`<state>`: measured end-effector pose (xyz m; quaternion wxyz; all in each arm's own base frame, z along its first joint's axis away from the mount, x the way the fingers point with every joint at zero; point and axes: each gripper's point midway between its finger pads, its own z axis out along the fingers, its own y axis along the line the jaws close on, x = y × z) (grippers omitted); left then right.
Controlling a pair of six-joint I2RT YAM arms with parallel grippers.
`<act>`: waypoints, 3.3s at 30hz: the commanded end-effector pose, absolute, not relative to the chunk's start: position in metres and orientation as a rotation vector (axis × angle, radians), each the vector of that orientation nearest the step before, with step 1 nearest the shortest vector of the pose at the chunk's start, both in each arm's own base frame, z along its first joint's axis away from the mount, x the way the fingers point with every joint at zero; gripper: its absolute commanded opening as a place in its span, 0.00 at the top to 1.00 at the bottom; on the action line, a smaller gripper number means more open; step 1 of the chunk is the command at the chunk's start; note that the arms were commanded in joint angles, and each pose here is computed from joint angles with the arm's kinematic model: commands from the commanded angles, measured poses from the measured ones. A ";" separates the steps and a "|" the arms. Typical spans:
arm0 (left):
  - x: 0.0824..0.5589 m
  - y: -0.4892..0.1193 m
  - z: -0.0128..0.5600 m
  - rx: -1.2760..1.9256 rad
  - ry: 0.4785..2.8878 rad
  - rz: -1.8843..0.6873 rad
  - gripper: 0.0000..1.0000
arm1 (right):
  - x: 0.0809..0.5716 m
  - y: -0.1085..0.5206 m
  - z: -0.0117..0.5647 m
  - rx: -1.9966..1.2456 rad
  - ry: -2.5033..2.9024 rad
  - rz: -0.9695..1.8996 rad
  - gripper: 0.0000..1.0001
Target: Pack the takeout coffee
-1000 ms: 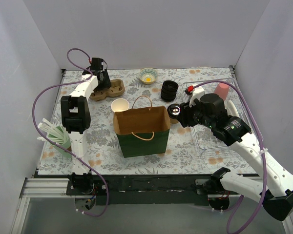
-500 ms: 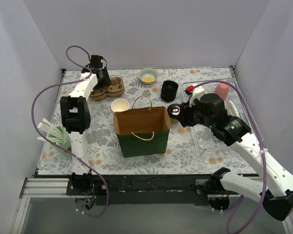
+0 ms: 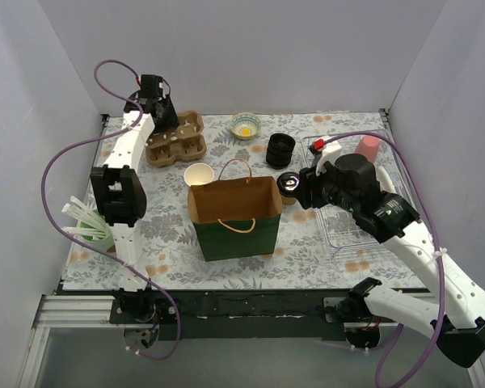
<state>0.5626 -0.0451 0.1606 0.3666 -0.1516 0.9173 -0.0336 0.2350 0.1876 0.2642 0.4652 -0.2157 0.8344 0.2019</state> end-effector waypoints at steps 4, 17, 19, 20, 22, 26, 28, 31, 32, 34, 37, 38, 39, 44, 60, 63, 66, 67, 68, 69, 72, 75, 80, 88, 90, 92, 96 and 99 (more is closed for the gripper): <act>0.501 -0.066 0.312 -0.395 2.148 -0.315 0.61 | 0.241 0.205 0.319 -0.481 1.915 0.616 0.44; 0.374 -0.120 0.370 -0.380 2.190 -0.632 0.63 | 0.256 0.224 0.368 -0.402 1.864 0.705 0.44; 0.360 -0.122 0.377 -0.393 2.194 -0.669 0.63 | 0.263 0.219 0.386 -0.365 1.847 0.669 0.44; 0.348 -0.124 0.386 -0.414 2.190 -0.704 0.63 | 0.261 0.216 0.382 -0.366 1.882 0.648 0.44; 0.338 -0.129 0.399 -0.404 2.181 -0.757 0.64 | 0.262 0.213 0.399 -0.366 1.884 0.628 0.44; 0.308 -0.141 0.426 -0.368 2.199 -0.876 0.66 | 0.249 0.206 0.396 -0.379 1.954 0.620 0.44; 0.289 -0.145 0.445 -0.335 2.173 -0.939 0.66 | 0.244 0.204 0.393 -0.374 1.967 0.628 0.44; 0.259 -0.153 0.444 -0.305 2.198 -1.027 0.66 | 0.237 0.198 0.386 -0.352 1.996 0.630 0.44; 0.251 -0.154 0.440 -0.299 2.211 -1.045 0.66 | 0.236 0.198 0.381 -0.339 2.012 0.633 0.44; 0.229 -0.157 0.429 -0.301 2.244 -1.093 0.66 | 0.232 0.196 0.379 -0.332 2.009 0.646 0.44; 0.207 -0.161 0.429 -0.296 2.240 -1.169 0.66 | 0.230 0.199 0.376 -0.332 2.017 0.663 0.44; 0.203 -0.162 0.429 -0.298 2.237 -1.183 0.67 | 0.230 0.199 0.380 -0.333 2.010 0.669 0.44; 0.197 -0.162 0.430 -0.298 2.234 -1.199 0.66 | 0.230 0.199 0.382 -0.330 2.009 0.672 0.44; 0.184 -0.172 0.428 -0.316 2.213 -1.331 0.67 | 0.231 0.201 0.389 -0.334 2.003 0.681 0.44; 0.211 -0.198 0.414 -0.364 2.181 -1.400 0.70 | 0.239 0.208 0.387 -0.368 2.011 0.664 0.45; 0.208 -0.202 0.410 -0.371 2.191 -1.380 0.70 | 0.242 0.211 0.385 -0.379 2.020 0.665 0.45; 0.207 -0.209 0.402 -0.366 2.192 -1.390 0.70 | 0.245 0.213 0.383 -0.381 2.025 0.663 0.45; 0.206 -0.214 0.405 -0.344 2.168 -1.403 0.70 | 0.245 0.213 0.384 -0.385 2.020 0.661 0.45; 0.207 -0.217 0.399 -0.351 2.175 -1.410 0.70 | 0.246 0.214 0.384 -0.386 2.020 0.661 0.45; 0.205 -0.222 0.397 -0.337 2.182 -1.421 0.71 | 0.247 0.214 0.384 -0.384 2.019 0.660 0.44; 0.205 -0.233 0.394 -0.330 2.182 -1.421 0.71 | 0.248 0.215 0.385 -0.389 2.018 0.654 0.45; 0.208 -0.235 0.390 -0.336 2.180 -1.380 0.71 | 0.249 0.215 0.384 -0.391 2.022 0.650 0.44; 0.215 -0.228 0.380 -0.359 2.188 -1.292 0.71 | 0.248 0.216 0.385 -0.391 2.020 0.657 0.44; 0.221 -0.226 0.365 -0.358 2.218 -1.217 0.73 | 0.248 0.214 0.385 -0.390 2.021 0.650 0.44; 0.220 -0.227 0.362 -0.356 2.228 -1.216 0.72 | 0.248 0.215 0.384 -0.393 2.022 0.653 0.44; 0.217 -0.226 0.358 -0.368 2.241 -1.209 0.73 | 0.248 0.215 0.383 -0.389 2.028 0.654 0.44; 0.210 -0.230 0.347 -0.385 2.267 -1.209 0.73 | 0.249 0.218 0.380 -0.383 2.035 0.665 0.45; 0.208 -0.234 0.347 -0.379 2.271 -1.203 0.73 | 0.249 0.218 0.380 -0.372 2.037 0.673 0.45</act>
